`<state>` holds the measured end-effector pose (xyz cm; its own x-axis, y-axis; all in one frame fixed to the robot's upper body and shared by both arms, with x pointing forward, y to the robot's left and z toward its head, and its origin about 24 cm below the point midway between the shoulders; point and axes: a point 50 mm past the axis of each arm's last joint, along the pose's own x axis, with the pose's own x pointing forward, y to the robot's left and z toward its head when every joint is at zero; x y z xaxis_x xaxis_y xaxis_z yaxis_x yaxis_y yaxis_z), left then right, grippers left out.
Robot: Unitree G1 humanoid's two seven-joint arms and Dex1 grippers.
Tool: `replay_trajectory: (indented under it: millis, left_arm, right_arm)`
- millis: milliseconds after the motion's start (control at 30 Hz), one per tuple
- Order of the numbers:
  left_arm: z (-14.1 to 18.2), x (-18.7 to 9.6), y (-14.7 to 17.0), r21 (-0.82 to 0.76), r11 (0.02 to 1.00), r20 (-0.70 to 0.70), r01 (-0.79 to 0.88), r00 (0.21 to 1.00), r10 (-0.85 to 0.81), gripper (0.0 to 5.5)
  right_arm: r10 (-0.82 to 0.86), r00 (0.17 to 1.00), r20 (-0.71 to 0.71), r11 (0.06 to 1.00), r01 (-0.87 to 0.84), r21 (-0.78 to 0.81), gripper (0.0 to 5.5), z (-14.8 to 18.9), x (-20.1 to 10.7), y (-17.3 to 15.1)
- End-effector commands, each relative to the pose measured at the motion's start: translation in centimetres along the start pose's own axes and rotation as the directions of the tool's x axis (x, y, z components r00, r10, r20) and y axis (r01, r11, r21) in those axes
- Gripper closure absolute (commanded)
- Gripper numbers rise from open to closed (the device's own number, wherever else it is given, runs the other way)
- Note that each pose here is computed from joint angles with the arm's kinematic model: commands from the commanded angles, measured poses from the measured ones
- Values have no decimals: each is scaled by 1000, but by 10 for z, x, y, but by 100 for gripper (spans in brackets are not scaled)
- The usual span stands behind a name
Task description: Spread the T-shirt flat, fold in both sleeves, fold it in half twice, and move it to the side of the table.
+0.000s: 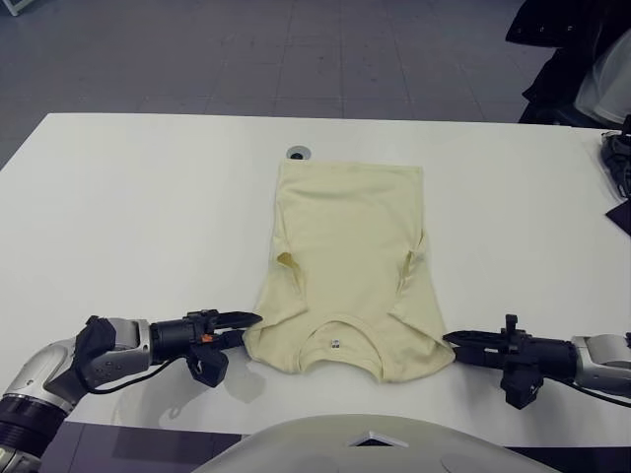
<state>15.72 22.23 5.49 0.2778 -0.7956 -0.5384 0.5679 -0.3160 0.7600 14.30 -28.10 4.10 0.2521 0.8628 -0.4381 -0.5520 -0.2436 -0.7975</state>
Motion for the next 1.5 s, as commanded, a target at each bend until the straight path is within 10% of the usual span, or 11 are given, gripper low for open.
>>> replay_trajectory:
  millis: [33,233,433,633,1100,1500]
  left_arm:
    - [3,2,-4,-5,999,2,34,999,-34,474]
    - [6,-2,-11,-278,959,-31,46,998,-57,549]
    - [20,-14,22,-737,674,26,52,998,-49,549]
    - [36,-41,65,-859,465,182,215,977,-115,549]
    - [51,-84,117,-897,263,340,354,935,-99,549]
    - [-32,-49,123,-927,373,-25,-27,1000,10,549]
  right_arm:
    - [74,997,0,994,-74,77,493,-1,4,16]
    - [224,975,-17,900,-200,388,550,4,-1,40]
    - [152,984,94,282,-134,950,550,10,-11,-20]
    - [-15,961,275,57,-273,960,550,22,-24,-88]
    - [-211,929,304,-29,-317,948,550,37,-32,-126]
    - [-272,960,-70,269,146,952,550,-38,26,-160]
